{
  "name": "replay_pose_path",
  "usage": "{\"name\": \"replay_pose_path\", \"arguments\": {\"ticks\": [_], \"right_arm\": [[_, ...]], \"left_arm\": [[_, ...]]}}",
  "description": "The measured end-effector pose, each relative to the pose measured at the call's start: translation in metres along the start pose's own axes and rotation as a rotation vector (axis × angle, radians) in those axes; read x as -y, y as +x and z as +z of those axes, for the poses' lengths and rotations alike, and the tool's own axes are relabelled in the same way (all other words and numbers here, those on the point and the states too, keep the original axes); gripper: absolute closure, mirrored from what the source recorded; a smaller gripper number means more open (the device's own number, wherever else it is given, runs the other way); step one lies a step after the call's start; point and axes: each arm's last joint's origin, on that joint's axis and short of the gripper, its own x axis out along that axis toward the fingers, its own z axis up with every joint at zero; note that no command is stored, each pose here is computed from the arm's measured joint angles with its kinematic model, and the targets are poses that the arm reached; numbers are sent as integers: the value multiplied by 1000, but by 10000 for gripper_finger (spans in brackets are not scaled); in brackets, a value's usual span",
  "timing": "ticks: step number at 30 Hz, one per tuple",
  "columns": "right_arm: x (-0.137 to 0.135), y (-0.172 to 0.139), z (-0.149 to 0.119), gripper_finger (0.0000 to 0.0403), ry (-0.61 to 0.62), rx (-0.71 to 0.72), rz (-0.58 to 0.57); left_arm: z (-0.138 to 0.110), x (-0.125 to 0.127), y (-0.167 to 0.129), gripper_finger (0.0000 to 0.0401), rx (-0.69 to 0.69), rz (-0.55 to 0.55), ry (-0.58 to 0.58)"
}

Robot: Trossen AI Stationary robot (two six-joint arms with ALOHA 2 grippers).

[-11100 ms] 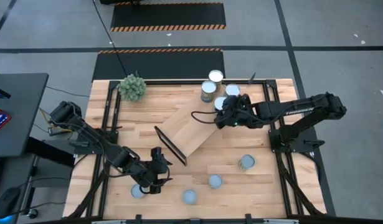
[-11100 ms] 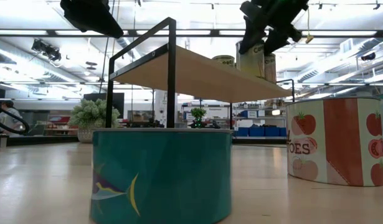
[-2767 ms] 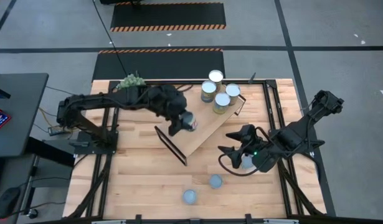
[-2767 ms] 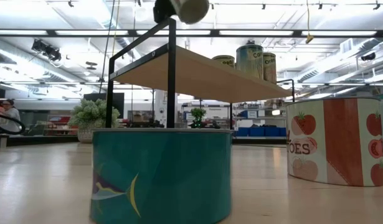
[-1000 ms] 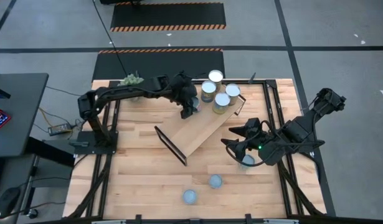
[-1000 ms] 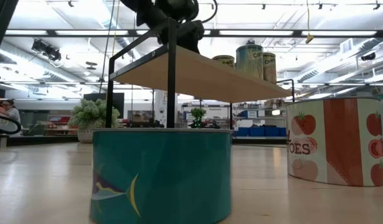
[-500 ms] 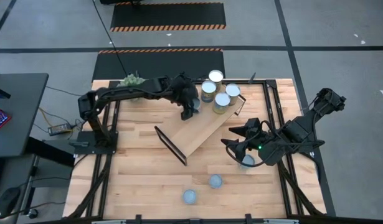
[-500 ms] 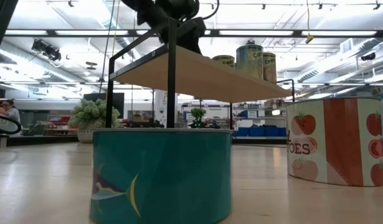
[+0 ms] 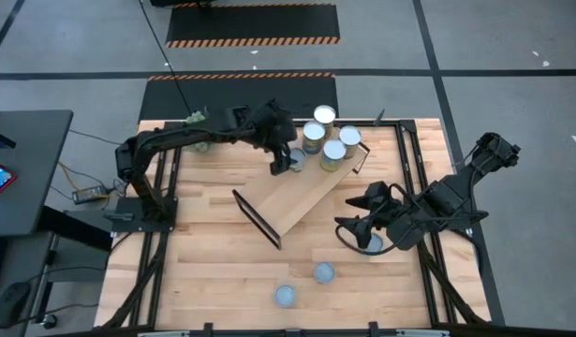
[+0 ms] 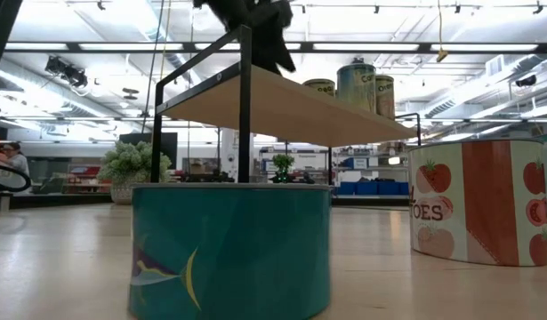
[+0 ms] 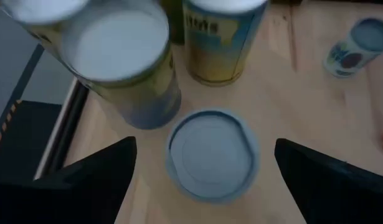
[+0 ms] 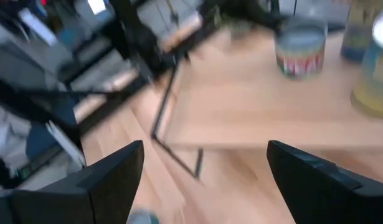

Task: Pick and place cans onto a shelf
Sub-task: Put the canned mixed vegetables on the shelf

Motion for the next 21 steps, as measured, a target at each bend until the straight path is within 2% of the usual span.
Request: {"name": "replay_pose_path", "arguments": {"ticks": [5, 8, 15, 21], "right_arm": [[12, 1, -7, 55, -19, -179, -51], [18, 0, -9, 55, -28, -212, -96], [23, 1, -11, 55, -25, -291, -118], [39, 11, -23, 55, -51, -444, -196]], "left_arm": [[16, 8, -34, 12, -41, -17, 34], [18, 18, -49, 13, -34, -16, 46], [3, 50, -61, 39, -47, 25, 107], [-9, 73, -67, 63, -34, 13, 64]]}}
